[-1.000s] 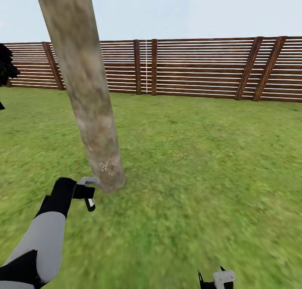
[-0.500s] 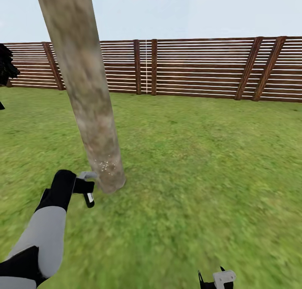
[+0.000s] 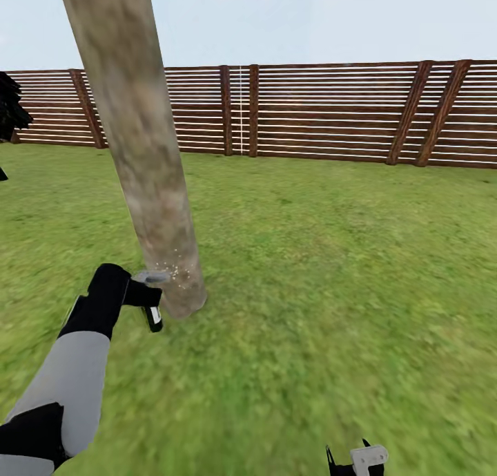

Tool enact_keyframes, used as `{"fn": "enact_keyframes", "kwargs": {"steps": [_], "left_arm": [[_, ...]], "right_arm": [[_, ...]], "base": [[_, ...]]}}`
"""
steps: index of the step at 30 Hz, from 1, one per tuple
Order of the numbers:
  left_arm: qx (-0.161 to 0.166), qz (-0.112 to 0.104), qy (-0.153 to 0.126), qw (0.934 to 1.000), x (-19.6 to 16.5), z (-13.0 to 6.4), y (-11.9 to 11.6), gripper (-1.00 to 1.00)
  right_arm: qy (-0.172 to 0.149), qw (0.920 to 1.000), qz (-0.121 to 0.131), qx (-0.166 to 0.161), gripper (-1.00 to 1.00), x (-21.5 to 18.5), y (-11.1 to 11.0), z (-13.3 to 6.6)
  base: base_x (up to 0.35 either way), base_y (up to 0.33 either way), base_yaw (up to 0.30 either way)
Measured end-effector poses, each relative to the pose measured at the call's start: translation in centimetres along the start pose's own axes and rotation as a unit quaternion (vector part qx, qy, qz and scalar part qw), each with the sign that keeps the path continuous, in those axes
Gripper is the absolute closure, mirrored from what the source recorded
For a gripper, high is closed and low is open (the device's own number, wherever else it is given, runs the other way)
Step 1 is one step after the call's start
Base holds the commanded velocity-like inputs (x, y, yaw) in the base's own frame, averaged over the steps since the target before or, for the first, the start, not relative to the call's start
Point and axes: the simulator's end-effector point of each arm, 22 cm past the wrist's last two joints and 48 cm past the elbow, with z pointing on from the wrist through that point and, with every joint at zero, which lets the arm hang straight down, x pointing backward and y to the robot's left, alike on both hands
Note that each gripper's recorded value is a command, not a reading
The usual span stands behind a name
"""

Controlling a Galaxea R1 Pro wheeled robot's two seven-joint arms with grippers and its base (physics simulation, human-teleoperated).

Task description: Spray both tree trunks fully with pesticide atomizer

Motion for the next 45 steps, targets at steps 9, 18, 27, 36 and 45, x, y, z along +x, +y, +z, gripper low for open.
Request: {"fn": "enact_keyframes", "kwargs": {"steps": [9,18,27,36,45], "left_arm": [[0.012,0.034,-0.014,0.9993,-2.5,-1.1,-2.2,1.0],[0.033,0.03,-0.021,0.9988,-3.4,-2.0,-2.2,1.0],[0.007,0.029,-0.028,0.9992,-4.2,-3.0,0.5,1.0],[0.002,0.032,-0.022,0.9992,-4.0,-2.9,0.7,1.0],[-0.035,0.021,-0.041,0.9983,-6.3,-5.7,5.3,1.0]], "right_arm": [[0.0,1.0,0.0,0.0,-1.0,0.0,0.0,0.0],[0.0,1.0,0.0,0.001,-1.0,0.0,-0.1,0.0],[0.0,1.0,-0.001,0.0,-1.0,0.0,-0.1,0.0],[0.0,1.0,-0.001,0.0,-1.0,0.0,-0.1,0.0],[0.0,1.0,-0.001,0.0,-1.0,0.0,-0.1,0.0]], "base": [[0.0,0.0,0.0],[0.0,0.0,0.0],[-0.093,0.017,0.0],[-0.02,0.005,0.0],[0.0,0.0,0.0]]}}
